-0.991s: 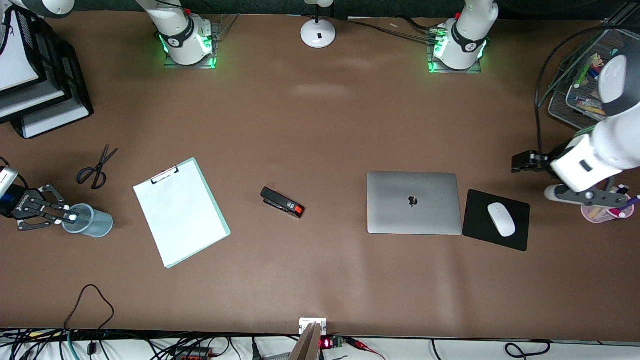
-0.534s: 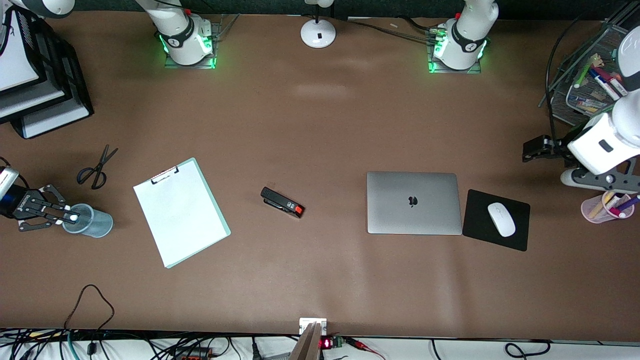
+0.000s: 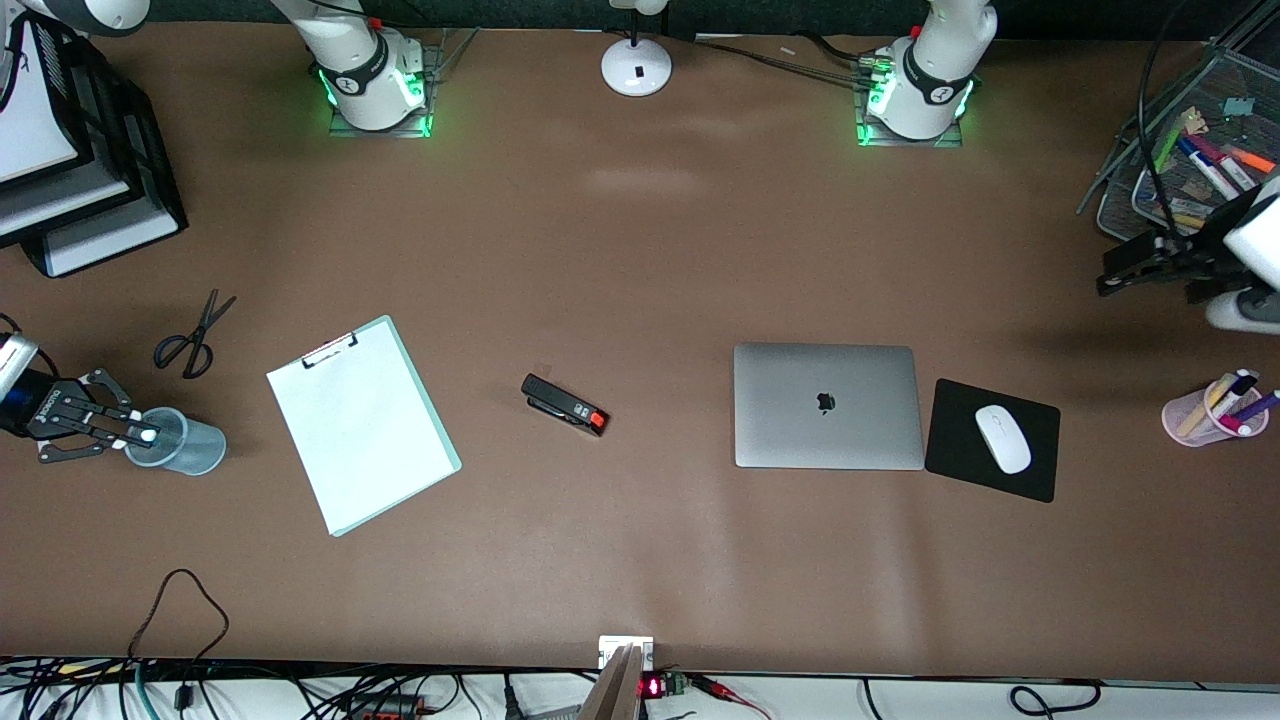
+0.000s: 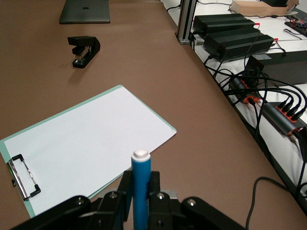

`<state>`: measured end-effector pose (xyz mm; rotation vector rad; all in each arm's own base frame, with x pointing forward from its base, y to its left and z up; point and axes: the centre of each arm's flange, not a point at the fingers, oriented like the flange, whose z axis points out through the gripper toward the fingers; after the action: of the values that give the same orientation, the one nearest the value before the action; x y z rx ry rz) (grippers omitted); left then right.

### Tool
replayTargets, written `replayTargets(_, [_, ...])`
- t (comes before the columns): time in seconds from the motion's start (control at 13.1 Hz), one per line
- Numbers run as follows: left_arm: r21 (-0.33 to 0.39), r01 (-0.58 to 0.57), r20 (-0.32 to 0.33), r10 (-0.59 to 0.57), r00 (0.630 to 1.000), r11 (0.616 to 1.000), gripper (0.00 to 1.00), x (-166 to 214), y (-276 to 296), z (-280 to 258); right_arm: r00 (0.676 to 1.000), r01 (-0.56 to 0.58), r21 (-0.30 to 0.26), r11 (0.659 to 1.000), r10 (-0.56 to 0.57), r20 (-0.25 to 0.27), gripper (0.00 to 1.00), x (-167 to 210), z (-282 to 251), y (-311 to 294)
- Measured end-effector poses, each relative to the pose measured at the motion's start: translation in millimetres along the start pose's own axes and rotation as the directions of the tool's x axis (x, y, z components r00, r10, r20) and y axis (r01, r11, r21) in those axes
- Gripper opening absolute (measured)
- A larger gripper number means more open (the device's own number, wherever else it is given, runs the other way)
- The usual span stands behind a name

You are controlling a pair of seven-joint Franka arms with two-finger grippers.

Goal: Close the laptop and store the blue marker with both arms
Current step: 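Carry the blue marker over the light blue cup with the right gripper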

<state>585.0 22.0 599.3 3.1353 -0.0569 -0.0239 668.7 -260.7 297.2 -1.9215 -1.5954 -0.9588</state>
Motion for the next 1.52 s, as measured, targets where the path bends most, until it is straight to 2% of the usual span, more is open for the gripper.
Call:
replayTargets(0.3, [0.009, 0.055, -0.063, -0.054, 0.997, 0.998, 1.0, -18.0, -13.4, 1.9, 1.0, -0.004, -0.002, 1.0, 0.004, -0.001, 0.19, -2.8, -2.9, -0.9])
replayTargets(0.61, [0.008, 0.053, -0.045, -0.053, 0.998, 0.999, 1.0, -28.3, -11.6, 15.3, 1.0, -0.011, 0.0, 1.0, 0.011, -0.008, 0.19, -6.9, 0.6, -1.6])
replayTargets(0.91, [0.008, 0.044, -0.047, -0.043, 0.998, 0.999, 1.0, -30.4, -5.5, 14.7, 0.999, -0.015, -0.002, 1.0, 0.014, -0.052, 0.19, -26.1, 19.9, -3.8])
replayTargets(1.52, [0.008, 0.043, -0.047, -0.043, 0.998, 0.999, 1.0, -30.4, -5.4, 14.6, 0.999, -0.013, -0.023, 1.0, 0.012, -0.04, 0.19, -42.1, 20.4, -2.4])
